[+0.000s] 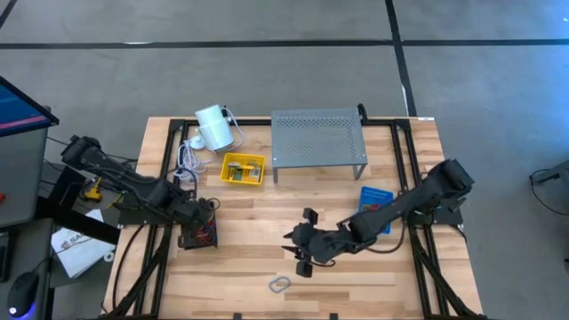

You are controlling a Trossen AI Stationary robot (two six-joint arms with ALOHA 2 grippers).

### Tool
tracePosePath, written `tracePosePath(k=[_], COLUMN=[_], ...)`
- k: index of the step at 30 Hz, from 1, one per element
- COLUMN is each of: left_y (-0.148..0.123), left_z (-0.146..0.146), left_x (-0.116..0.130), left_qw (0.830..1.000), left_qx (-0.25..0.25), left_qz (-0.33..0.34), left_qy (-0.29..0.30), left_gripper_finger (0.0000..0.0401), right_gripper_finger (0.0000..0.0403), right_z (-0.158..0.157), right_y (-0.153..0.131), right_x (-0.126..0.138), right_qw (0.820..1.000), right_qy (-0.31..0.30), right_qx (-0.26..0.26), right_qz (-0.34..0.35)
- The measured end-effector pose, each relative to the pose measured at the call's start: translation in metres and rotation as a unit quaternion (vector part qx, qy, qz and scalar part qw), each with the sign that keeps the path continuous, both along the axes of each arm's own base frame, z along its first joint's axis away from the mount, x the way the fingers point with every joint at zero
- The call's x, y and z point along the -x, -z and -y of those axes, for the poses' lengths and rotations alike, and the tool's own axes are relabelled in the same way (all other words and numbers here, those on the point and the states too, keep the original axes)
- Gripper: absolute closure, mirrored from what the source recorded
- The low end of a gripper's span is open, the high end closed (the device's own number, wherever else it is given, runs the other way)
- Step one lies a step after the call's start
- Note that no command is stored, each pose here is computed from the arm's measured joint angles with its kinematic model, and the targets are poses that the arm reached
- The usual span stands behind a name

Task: Pick & Place Office Desk Supplies
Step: Put the blue rubber band into the black bin

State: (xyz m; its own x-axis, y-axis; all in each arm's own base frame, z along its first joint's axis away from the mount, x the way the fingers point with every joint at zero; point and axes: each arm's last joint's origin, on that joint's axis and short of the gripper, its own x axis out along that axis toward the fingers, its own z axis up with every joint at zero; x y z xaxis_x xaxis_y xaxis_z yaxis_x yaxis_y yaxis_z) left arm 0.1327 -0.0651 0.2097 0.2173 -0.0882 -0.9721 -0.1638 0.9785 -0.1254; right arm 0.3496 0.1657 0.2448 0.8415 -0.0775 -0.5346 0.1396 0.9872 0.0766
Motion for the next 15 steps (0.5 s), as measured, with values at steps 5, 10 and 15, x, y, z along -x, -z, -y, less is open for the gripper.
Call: tracePosePath(k=[5, 10, 15], left_y=[0.0021, 0.0024, 0.0026], left_z=[0.0005, 0.0003, 0.0008], left_x=[-0.0016, -0.0019, -0.0012], left_qw=[1.000, 1.000, 1.000], left_qx=[-0.008, -0.013, -0.002], left_qz=[-0.004, -0.004, -0.012], left_qy=[0.000, -0.001, 0.002], left_gripper_finger=[0.0401, 0.0376, 0.0318], right_gripper_finger=[0.0275, 0.0275, 0.0275], right_z=[0.0056, 0.0079, 0.0100], right_y=[0.0009, -0.0041, -0.0056], right_x=[-0.0029, 0.0003, 0.0011], right_qw=[1.000, 1.000, 1.000], right_qy=[0.011, 0.002, -0.006], right_qx=[-0.012, -0.016, -0.015], right_qz=[-0.003, -0.008, -0.014])
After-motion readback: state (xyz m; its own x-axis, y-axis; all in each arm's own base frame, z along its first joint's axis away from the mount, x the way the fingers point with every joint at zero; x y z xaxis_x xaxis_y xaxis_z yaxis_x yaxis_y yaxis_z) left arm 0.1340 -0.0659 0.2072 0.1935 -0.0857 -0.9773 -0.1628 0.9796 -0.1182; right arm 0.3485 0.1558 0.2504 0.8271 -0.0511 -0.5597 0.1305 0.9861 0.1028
